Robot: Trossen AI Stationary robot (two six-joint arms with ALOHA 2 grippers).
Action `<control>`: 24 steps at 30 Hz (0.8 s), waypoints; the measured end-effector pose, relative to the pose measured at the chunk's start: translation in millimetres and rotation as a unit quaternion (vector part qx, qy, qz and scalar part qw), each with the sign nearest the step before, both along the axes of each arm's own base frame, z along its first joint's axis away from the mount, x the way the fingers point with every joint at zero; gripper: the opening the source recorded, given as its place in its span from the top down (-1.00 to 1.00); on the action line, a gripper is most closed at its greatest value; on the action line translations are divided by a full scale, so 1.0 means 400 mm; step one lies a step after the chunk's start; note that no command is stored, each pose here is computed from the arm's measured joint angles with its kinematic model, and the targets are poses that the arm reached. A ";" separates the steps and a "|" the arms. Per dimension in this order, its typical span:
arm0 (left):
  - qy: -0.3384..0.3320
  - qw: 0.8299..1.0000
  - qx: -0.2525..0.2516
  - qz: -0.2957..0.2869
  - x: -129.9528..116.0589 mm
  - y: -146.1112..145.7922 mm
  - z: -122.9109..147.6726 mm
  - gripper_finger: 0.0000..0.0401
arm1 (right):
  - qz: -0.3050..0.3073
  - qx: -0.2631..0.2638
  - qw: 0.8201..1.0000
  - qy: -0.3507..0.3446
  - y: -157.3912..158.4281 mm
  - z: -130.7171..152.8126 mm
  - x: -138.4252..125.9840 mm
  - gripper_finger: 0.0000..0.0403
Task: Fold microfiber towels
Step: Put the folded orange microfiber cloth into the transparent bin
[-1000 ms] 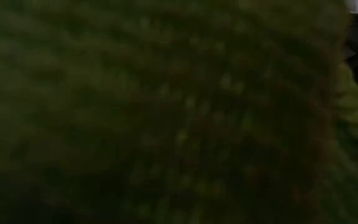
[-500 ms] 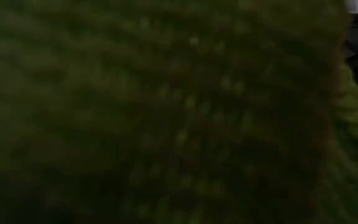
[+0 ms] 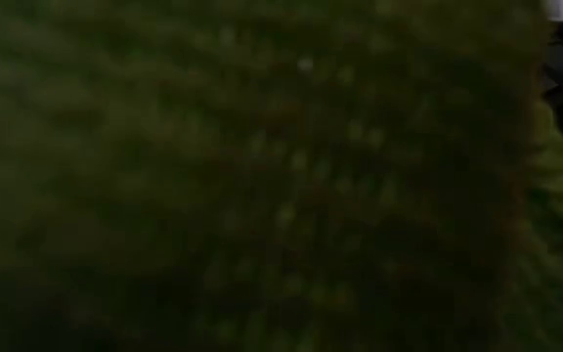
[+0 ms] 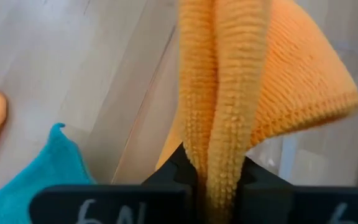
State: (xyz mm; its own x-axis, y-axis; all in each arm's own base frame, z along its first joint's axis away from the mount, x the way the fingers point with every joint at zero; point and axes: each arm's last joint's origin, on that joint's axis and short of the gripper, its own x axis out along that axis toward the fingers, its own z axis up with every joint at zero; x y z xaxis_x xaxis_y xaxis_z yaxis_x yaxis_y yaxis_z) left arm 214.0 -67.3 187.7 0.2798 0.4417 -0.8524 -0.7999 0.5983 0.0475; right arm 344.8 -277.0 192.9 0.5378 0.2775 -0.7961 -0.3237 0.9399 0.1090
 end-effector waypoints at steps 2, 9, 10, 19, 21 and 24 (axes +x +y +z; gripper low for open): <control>0.000 1.000 -0.001 0.000 0.000 0.000 0.000 0.33 | 0.002 -0.008 1.000 -0.011 0.003 -0.008 0.008 0.83; 0.001 1.000 -0.003 -0.001 0.000 0.000 0.000 0.33 | 0.006 -0.039 0.999 0.018 0.030 -0.014 0.028 0.80; 0.001 1.000 -0.003 -0.001 0.000 0.000 0.000 0.33 | 0.007 -0.043 0.999 0.022 0.033 -0.014 0.031 0.77; 0.001 1.000 -0.004 -0.001 0.000 -0.001 0.000 0.33 | 0.007 -0.073 0.997 0.016 0.036 -0.012 0.045 0.29; 0.001 1.000 -0.004 -0.001 0.000 -0.001 0.000 0.33 | 0.002 -0.086 0.996 0.020 0.033 -0.012 0.046 0.16; 0.002 1.000 -0.003 -0.003 0.000 -0.001 0.000 0.33 | -0.010 -0.120 0.992 0.027 0.025 -0.008 0.051 -0.03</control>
